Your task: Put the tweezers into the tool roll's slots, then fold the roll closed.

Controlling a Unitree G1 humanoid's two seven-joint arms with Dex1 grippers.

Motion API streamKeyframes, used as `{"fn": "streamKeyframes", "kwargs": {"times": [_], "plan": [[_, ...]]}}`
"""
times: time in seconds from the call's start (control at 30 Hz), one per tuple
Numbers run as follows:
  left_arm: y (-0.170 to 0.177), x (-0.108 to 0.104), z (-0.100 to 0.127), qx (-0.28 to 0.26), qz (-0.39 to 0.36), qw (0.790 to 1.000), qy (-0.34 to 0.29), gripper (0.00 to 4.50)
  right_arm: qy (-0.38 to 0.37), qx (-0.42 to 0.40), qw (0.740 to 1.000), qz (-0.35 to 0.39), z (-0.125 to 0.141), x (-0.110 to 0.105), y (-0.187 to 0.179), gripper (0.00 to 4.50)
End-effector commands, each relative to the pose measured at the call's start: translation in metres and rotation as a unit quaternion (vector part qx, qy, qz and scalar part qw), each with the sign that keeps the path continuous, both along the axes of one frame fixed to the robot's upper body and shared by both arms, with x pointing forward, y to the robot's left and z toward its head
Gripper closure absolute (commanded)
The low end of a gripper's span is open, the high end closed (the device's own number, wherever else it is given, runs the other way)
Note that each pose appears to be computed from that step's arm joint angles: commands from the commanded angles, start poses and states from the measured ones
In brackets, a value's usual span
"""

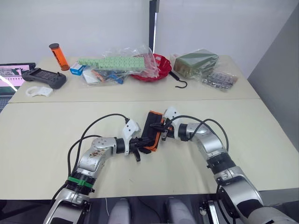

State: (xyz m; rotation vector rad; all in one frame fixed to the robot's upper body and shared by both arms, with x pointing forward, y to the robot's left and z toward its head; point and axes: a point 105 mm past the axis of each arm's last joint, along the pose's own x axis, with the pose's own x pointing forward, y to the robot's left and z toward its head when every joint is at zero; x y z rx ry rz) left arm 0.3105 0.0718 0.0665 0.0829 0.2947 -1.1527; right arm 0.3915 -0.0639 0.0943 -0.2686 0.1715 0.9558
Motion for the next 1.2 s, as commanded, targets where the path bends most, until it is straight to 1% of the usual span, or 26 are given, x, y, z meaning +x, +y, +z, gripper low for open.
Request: {"fn": "streamKeyframes", "kwargs": {"times": [0.03, 0.1, 0.2, 0.3, 0.33, 0.37, 0.4, 0.43, 0.47, 0.5, 0.57, 0.63, 0.73, 0.77, 0.83, 0.9, 0.97, 1.0, 1.03, 1.1, 1.2], "plan": [[0.021, -0.023, -0.063, 0.068, 0.018, 0.991, 0.114, 4.48, 0.014, -0.022, 0.995, -0.092, -0.018, 0.019, -0.033, 4.5], [0.024, -0.026, -0.067, 0.074, 0.018, 0.99, 0.118, 4.48, 0.011, -0.017, 0.995, -0.099, -0.017, 0.024, -0.032, 4.5], [0.024, -0.026, -0.067, 0.071, 0.02, 0.99, 0.12, 4.48, -0.001, -0.027, 0.995, -0.098, -0.016, 0.027, -0.03, 4.5], [0.024, -0.022, -0.064, 0.066, 0.026, 0.991, 0.117, 4.48, -0.043, 0.017, 0.994, -0.098, 0.012, 0.034, -0.026, 4.5], [0.025, -0.02, -0.062, 0.061, 0.029, 0.991, 0.116, 4.48, -0.066, 0.036, 0.993, -0.088, 0.026, 0.034, -0.024, 4.5], [0.025, -0.019, -0.061, 0.06, 0.03, 0.991, 0.114, 4.48, -0.089, 0.073, 0.991, -0.074, 0.046, 0.033, -0.02, 4.5], [0.025, -0.018, -0.059, 0.058, 0.031, 0.991, 0.113, 4.48, -0.108, 0.101, 0.987, -0.059, 0.061, 0.029, -0.017, 4.5], [0.024, -0.017, -0.058, 0.056, 0.031, 0.992, 0.112, 4.48, -0.121, 0.12, 0.985, -0.04, 0.072, 0.024, -0.014, 4.5], [0.024, -0.017, -0.057, 0.056, 0.03, 0.992, 0.11, 4.48, -0.122, 0.135, 0.983, -0.01, 0.078, 0.015, -0.007, 4.5], [0.024, -0.017, -0.057, 0.056, 0.028, 0.992, 0.109, 4.48, -0.119, 0.139, 0.983, 0.014, 0.078, 0.008, -0.002, 4.5], [0.022, -0.015, -0.054, 0.052, 0.027, 0.993, 0.105, 4.48, -0.109, 0.131, 0.984, 0.049, 0.071, -0.005, 0.006, 4.5], [0.02, -0.013, -0.051, 0.049, 0.027, 0.993, 0.101, 4.48, -0.092, 0.142, 0.984, 0.053, 0.066, -0.011, 0.008, 4.5], [0.017, -0.009, -0.046, 0.036, 0.028, 0.994, 0.097, 4.48, -0.072, 0.103, 0.99, 0.059, 0.044, -0.016, 0.01, 4.5], [0.017, -0.009, -0.044, 0.034, 0.028, 0.994, 0.096, 4.48, -0.06, 0.099, 0.992, 0.058, 0.038, -0.016, 0.012, 4.5], [0.017, -0.005, -0.042, 0.038, 0.029, 0.995, 0.084, 4.48, -0.021, 0.078, 0.996, 0.046, 0.017, -0.015, 0.013, 4.5], [0.014, -0.002, -0.032, 0.024, 0.02, 0.997, 0.074, 4.48, 0.009, 0.051, 0.998, 0.041, -0.006, -0.016, 0.013, 4.5], [0.01, 0.001, -0.019, 0.006, 0.01, 0.998, 0.062, 4.48, 0.035, 0.044, 0.998, 0.031, -0.02, -0.016, 0.011, 4.5], [0.009, 0.005, -0.01, -0.002, 0.007, 0.999, 0.045, 4.48, 0.039, 0.035, 0.998, 0.031, -0.025, -0.016, 0.01, 4.5], [0.008, 0.007, -0.005, -0.006, 0.005, 0.999, 0.033, 4.48, 0.04, 0.028, 0.998, 0.033, -0.028, -0.017, 0.01, 4.5], [0.007, 0.02, 0.008, -0.006, 0.013, 1.0, 0.003, 4.48, 0.046, 0.027, 0.998, 0.031, -0.032, -0.018, 0.009, 4.5], [0.004, 0.031, 0.017, -0.011, 0.018, 1.0, -0.015, 4.48, 0.051, 0.026, 0.998, 0.022, -0.036, -0.017, 0.008, 4.5]]}}
